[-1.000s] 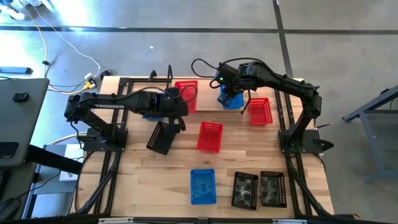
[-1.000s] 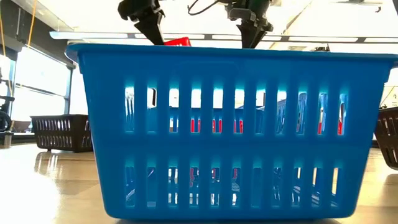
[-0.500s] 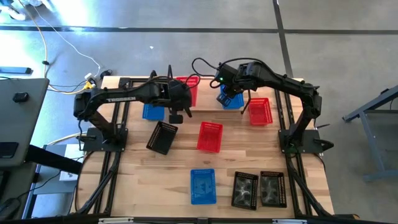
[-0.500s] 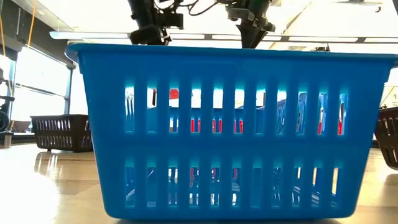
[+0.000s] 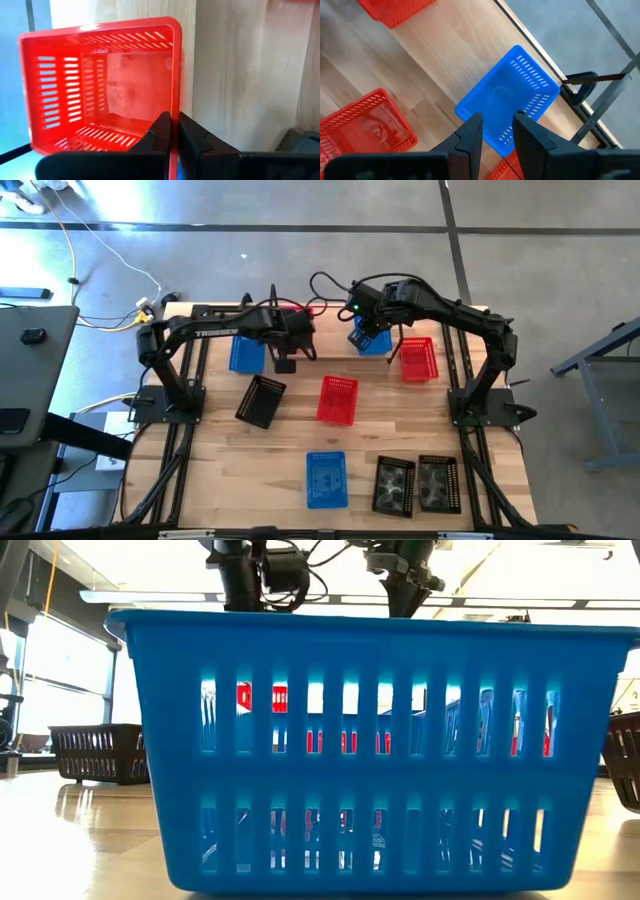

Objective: Stack baskets on shelf by color
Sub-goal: Put the bottom left red basket on the shelf, then put the bottom left black basket on the shelf

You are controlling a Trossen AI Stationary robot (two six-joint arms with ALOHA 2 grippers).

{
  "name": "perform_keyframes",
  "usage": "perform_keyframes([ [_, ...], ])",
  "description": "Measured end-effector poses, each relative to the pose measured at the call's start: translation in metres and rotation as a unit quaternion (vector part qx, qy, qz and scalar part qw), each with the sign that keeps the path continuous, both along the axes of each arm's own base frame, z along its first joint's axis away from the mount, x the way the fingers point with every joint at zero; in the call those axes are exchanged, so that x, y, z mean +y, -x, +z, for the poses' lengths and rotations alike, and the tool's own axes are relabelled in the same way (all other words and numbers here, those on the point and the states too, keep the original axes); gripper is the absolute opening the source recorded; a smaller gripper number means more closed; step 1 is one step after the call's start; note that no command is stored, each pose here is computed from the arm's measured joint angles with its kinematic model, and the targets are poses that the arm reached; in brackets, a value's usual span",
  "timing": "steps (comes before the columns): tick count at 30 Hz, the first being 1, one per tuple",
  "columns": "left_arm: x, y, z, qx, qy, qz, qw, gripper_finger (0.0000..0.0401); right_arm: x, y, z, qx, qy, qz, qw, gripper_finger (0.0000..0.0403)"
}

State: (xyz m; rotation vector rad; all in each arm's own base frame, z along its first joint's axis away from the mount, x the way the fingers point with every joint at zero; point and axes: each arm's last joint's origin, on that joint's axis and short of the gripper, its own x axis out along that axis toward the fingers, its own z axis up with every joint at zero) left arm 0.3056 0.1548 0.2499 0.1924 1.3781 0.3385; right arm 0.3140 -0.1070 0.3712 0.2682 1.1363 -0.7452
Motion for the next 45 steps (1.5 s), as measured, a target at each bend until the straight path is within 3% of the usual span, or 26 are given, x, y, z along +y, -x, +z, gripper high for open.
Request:
perform_keyframes([
  [17, 0.009, 0.000, -0.013, 0.018, 0.027, 0.005, 0.999, 0.0009, 0.002, 0.002, -0.001, -0.002, -0.031, -0.022, 0.999, 0.0094],
  [29, 0.010, 0.002, -0.013, 0.033, 0.010, 0.013, 0.999, 0.0037, 0.007, 0.002, -0.002, -0.017, -0.074, -0.040, 0.996, 0.0094],
  [37, 0.010, 0.002, -0.013, 0.029, 0.018, 0.011, 0.999, 0.0074, 0.021, -0.002, -0.002, -0.021, -0.081, -0.031, 0.996, 0.0094],
  [45, 0.003, 0.005, -0.008, 0.027, 0.028, 0.028, 0.999, 0.0120, 0.055, -0.007, -0.003, -0.016, -0.126, -0.004, 0.992, 0.0094],
])
